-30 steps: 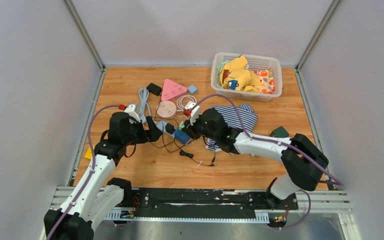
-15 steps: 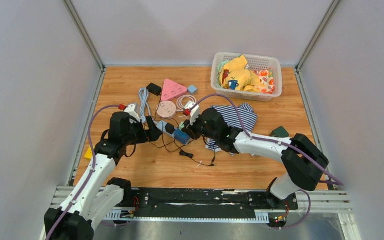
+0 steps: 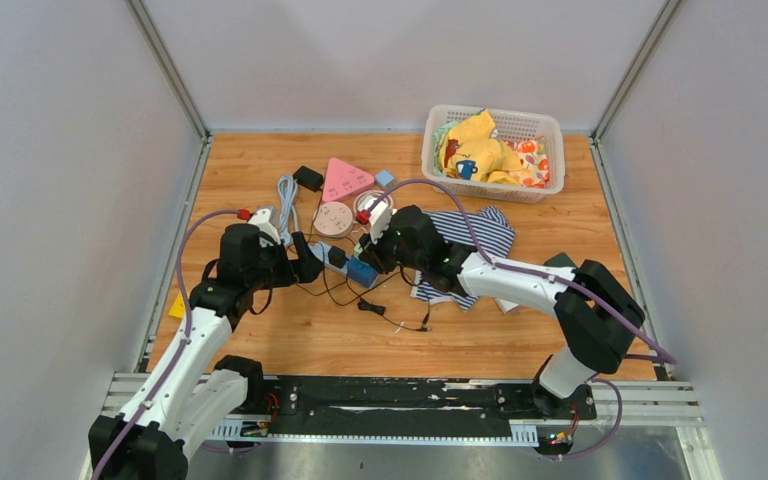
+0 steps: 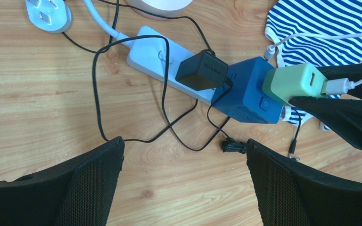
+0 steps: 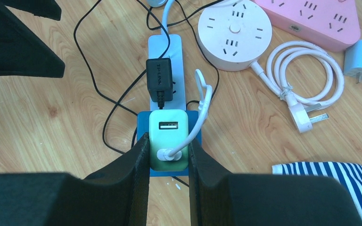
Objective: Insert the plug
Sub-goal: Insert the plug into the socket, then pick up the plug from the corner of the board.
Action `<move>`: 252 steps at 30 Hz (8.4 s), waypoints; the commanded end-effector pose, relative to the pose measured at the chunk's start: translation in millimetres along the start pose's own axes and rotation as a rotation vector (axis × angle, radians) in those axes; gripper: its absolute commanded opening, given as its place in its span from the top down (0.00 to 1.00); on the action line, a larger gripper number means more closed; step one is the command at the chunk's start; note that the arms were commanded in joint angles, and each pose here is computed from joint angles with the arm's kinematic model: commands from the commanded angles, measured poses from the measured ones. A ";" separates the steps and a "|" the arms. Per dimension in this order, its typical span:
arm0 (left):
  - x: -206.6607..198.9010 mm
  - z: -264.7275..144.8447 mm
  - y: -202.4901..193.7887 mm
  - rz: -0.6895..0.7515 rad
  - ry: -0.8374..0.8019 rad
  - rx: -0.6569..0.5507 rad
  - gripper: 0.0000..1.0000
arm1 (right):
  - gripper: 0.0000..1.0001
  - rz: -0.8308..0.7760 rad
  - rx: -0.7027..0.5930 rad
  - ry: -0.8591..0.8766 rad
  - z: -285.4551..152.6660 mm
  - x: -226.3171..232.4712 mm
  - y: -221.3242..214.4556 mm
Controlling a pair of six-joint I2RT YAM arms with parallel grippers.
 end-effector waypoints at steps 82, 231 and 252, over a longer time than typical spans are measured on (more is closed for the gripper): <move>147.9 -74.9 37.0 -0.565 1.192 -0.589 0.05 | 0.06 0.006 0.057 0.163 -110.5 94.2 -13.3; -115.8 -79.6 15.9 0.250 -0.930 -0.009 0.17 | 1.00 0.122 -0.237 0.668 -137.4 39.8 74.5; -127.2 -82.0 -1.7 0.357 -1.097 0.189 0.16 | 1.00 0.310 -0.051 0.836 -131.4 45.7 79.9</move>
Point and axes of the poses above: each gripper's point midway between its finger pads, its own z axis out along the fingers, its own x axis along the line the jaws close on, y = z × x, the point moved 7 cm from there along -z, back along the fingers, and after that the axes turned 9 degrees about -z, right-handed, at the moved point
